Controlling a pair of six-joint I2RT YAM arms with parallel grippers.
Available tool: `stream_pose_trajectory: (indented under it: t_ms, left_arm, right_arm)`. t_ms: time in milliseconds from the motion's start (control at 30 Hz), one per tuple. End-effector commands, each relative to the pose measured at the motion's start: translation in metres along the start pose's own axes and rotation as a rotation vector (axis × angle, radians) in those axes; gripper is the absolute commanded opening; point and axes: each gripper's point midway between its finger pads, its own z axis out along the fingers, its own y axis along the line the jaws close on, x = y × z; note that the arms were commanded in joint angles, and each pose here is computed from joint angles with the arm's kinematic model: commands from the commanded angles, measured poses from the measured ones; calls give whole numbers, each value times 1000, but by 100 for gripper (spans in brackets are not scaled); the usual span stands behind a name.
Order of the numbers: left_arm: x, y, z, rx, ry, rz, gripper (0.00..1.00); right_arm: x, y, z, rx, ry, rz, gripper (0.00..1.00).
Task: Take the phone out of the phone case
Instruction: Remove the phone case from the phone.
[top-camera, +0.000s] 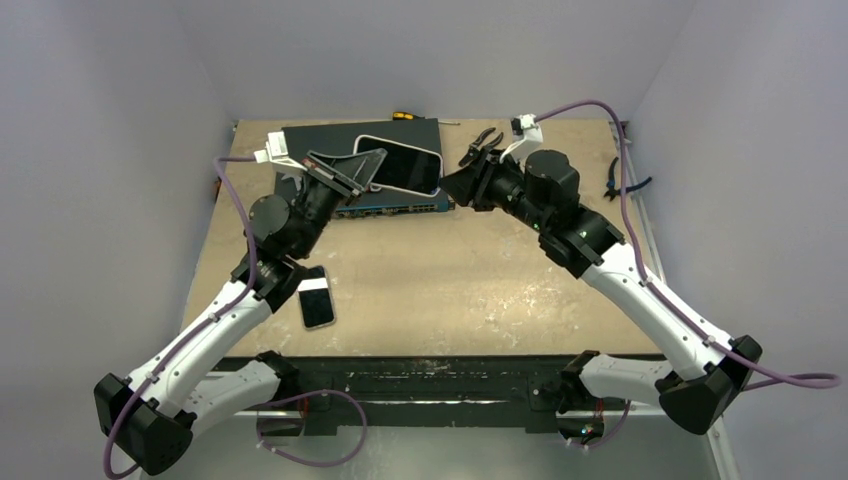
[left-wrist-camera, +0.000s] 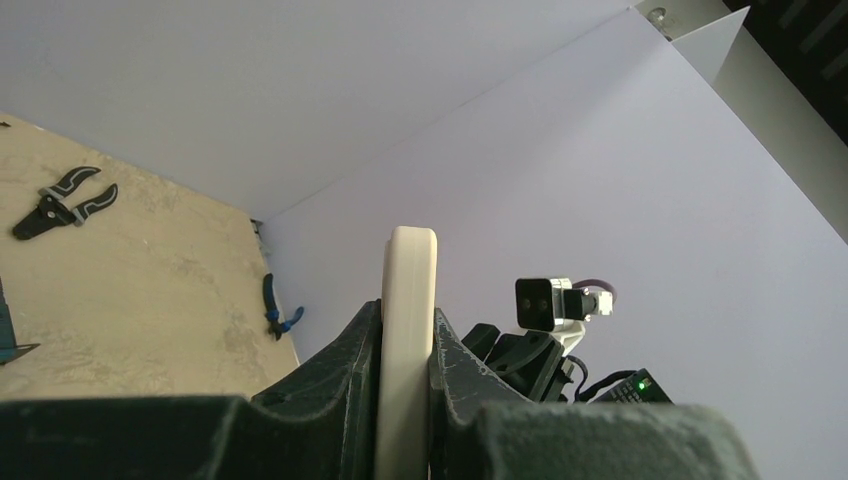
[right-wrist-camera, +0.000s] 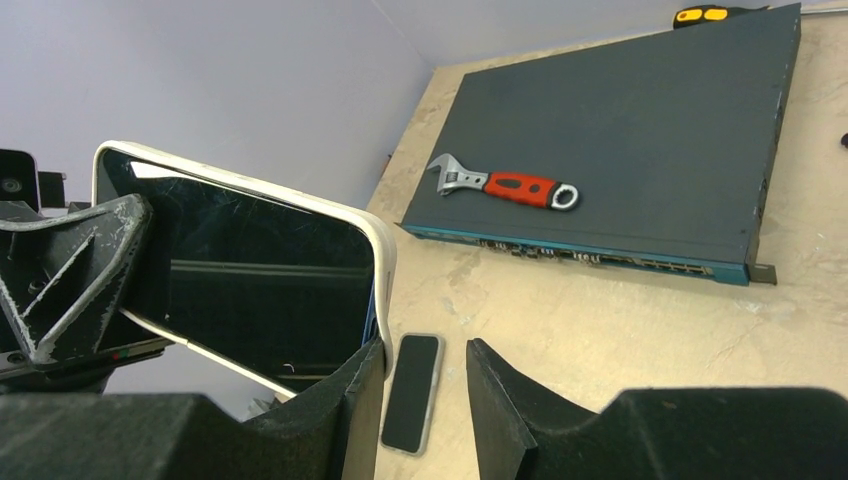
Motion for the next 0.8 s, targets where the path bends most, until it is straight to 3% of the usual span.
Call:
stream_pose_trajectory:
  t_ms: [0, 467, 767]
  left_arm:
    - [-7, -109, -28, 382, 65, -158, 0]
    - [-1, -100, -30, 374, 82, -193, 0]
    - [-3, -106, -31, 384, 80, -191, 0]
  right_arm:
    - [15, -15, 18, 53, 48, 13, 39]
    - [34, 17, 31, -158, 111, 89, 43]
    - [39, -23, 40, 54, 132, 25, 42]
